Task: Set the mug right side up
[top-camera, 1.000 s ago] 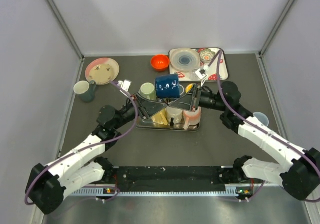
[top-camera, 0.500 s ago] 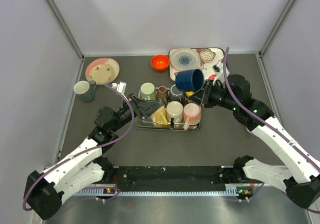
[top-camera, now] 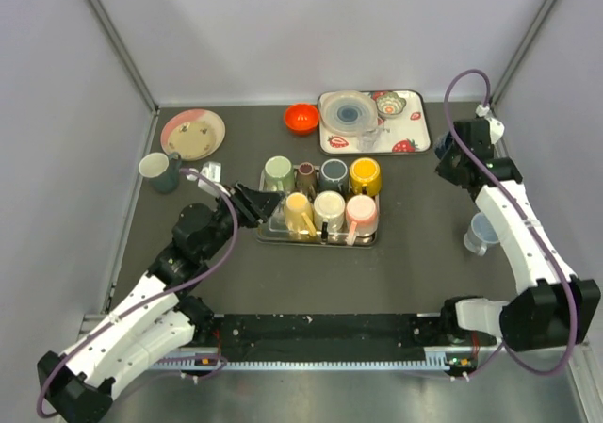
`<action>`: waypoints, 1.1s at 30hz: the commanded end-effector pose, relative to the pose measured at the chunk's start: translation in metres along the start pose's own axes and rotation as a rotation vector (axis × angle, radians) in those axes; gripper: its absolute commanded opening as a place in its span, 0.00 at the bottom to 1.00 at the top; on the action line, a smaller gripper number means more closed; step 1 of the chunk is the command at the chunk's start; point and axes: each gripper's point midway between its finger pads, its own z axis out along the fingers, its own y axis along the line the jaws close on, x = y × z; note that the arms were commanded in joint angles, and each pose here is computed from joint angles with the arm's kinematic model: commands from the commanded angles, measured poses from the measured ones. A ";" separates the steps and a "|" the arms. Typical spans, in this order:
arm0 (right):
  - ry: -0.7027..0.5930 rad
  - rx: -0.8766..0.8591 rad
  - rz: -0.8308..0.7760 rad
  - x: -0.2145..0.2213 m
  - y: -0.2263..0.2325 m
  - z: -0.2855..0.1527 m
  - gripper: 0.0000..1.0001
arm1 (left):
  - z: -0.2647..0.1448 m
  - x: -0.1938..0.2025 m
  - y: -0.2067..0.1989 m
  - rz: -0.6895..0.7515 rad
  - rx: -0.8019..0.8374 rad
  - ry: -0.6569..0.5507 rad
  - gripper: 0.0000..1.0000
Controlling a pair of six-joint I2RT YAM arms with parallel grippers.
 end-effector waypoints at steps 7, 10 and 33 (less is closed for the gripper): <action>-0.067 0.214 0.120 -0.063 -0.036 0.103 0.00 | -0.018 -0.004 0.050 0.078 -0.274 -0.006 0.49; -0.005 0.243 0.143 -0.055 -0.046 0.136 0.00 | -0.021 0.001 0.059 0.078 -0.299 -0.002 0.49; 0.180 0.239 0.079 -0.035 -0.033 0.217 0.00 | -0.004 0.020 0.089 0.122 -0.410 0.086 0.55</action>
